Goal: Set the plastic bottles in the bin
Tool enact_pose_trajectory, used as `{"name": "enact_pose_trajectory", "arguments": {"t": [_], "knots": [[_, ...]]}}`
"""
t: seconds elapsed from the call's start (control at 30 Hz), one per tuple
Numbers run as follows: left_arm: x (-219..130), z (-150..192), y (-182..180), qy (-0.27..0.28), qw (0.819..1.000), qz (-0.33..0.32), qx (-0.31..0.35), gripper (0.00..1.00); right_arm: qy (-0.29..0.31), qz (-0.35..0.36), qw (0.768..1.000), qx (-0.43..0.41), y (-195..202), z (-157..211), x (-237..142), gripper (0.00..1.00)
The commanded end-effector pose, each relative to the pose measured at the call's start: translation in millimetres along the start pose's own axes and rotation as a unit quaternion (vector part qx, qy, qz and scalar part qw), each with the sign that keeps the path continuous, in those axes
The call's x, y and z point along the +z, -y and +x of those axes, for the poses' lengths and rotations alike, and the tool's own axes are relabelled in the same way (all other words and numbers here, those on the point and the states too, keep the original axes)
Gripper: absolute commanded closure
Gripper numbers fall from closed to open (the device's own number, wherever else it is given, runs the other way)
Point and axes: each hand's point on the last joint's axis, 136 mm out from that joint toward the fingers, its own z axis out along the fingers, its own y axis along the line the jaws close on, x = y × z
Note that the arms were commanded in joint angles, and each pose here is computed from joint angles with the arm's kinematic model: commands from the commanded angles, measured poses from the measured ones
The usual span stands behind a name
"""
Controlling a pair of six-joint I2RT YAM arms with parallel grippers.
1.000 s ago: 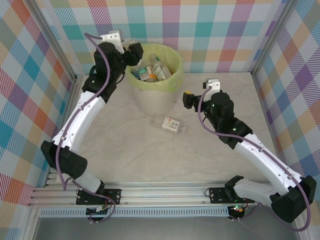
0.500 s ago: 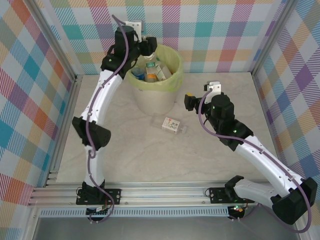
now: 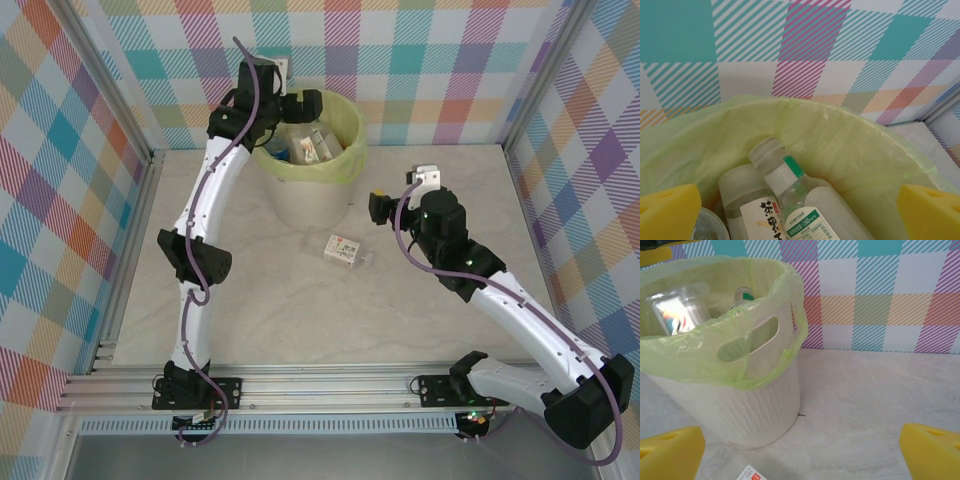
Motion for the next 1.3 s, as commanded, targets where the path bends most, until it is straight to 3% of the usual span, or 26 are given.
{"name": "enact_pose_trajectory", "arguments": {"t": [0.0, 0.3, 0.67, 0.97, 1.27], "knots": [[-40.4, -30.0, 4.8, 0.036, 0.999, 0.006, -0.006, 0.00, -0.011, 0.000, 1.000, -0.003, -0.3, 6.6, 7.0, 0.00], [-81.9, -41.8, 22.7, 0.050, 0.997, 0.047, -0.028, 0.00, -0.102, -0.050, 0.992, -0.060, -16.6, 61.4, 28.2, 0.00], [-121.4, -39.2, 28.2, 0.074, 0.993, 0.068, -0.059, 0.00, -0.235, -0.141, 0.952, -0.135, -31.6, 134.8, 34.4, 0.00], [-151.7, -27.8, 8.4, 0.135, 0.987, 0.034, -0.081, 0.00, -0.310, -0.207, 0.912, -0.169, -39.5, 175.7, 33.1, 0.00], [-175.7, -24.8, -13.4, 0.199, 0.973, -0.005, -0.118, 0.00, -0.367, -0.225, 0.879, -0.208, -34.8, 210.9, 62.6, 0.00]]}}
